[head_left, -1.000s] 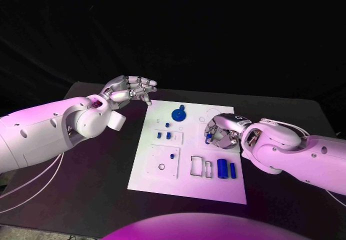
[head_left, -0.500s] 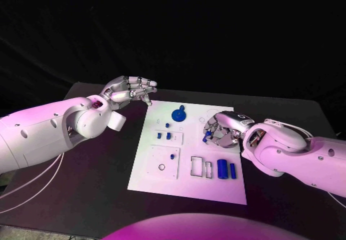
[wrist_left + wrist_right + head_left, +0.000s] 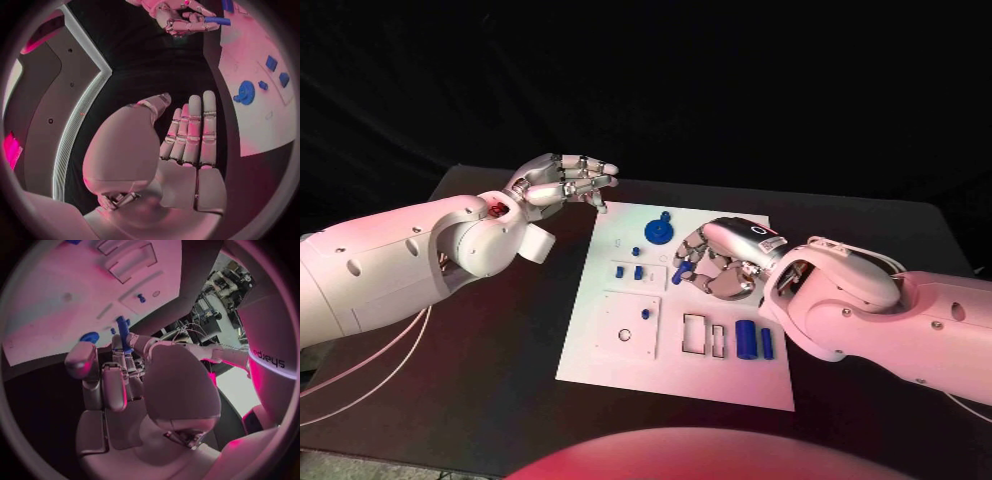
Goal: Assemble the parts on the task board
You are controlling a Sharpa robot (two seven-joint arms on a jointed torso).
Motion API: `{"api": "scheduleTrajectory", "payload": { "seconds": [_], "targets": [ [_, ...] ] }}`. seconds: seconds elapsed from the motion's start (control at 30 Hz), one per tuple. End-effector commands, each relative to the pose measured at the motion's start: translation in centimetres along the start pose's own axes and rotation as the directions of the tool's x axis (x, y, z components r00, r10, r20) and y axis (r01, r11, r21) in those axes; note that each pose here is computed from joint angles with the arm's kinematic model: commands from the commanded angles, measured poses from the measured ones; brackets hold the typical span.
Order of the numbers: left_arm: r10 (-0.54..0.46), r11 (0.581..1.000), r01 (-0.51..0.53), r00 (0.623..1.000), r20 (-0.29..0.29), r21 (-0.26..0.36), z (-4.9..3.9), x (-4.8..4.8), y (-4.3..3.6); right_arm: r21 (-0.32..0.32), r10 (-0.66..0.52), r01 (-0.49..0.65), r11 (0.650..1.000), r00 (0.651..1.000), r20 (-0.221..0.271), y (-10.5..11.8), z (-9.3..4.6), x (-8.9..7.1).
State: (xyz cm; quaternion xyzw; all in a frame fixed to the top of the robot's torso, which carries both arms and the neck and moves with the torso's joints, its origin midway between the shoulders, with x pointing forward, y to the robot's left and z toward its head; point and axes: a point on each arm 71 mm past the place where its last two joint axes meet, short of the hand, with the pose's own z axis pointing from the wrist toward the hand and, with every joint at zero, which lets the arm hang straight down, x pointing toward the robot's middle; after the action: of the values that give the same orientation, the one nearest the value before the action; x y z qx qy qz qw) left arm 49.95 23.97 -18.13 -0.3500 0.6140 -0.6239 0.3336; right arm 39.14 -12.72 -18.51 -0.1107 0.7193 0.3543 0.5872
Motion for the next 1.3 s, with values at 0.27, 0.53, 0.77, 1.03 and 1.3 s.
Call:
{"api": "scheduleTrajectory", "payload": {
  "seconds": [0.27, 0.53, 0.77, 1.03, 1.3],
  "targets": [
    [-0.007, 1.000, 0.007, 0.999, -0.031, 0.010, 0.30, 0.54, -0.01, -0.228, -0.060, 0.057, 0.972, 0.998, -0.007, 5.4, 1.8, 3.4],
    [-0.008, 1.000, 0.008, 0.999, -0.034, 0.009, 0.36, 0.62, 0.01, -0.274, -0.066, 0.048, 0.960, 0.996, -0.055, 6.8, 2.5, 5.9],
    [-0.007, 1.000, 0.008, 0.999, -0.038, 0.006, 0.36, 0.67, 0.03, -0.271, -0.074, 0.047, 0.961, 0.993, -0.093, 6.8, 3.1, 7.2],
    [-0.006, 1.000, 0.007, 0.999, -0.040, 0.004, 0.36, 0.67, 0.04, -0.256, -0.103, 0.067, 0.964, 0.986, -0.130, 6.3, 3.3, 8.3],
    [-0.006, 1.000, 0.006, 0.999, -0.040, 0.003, 0.41, 0.72, 0.05, -0.239, -0.125, 0.086, 0.967, 0.980, -0.153, 5.9, 3.4, 8.8]
  ]
}}
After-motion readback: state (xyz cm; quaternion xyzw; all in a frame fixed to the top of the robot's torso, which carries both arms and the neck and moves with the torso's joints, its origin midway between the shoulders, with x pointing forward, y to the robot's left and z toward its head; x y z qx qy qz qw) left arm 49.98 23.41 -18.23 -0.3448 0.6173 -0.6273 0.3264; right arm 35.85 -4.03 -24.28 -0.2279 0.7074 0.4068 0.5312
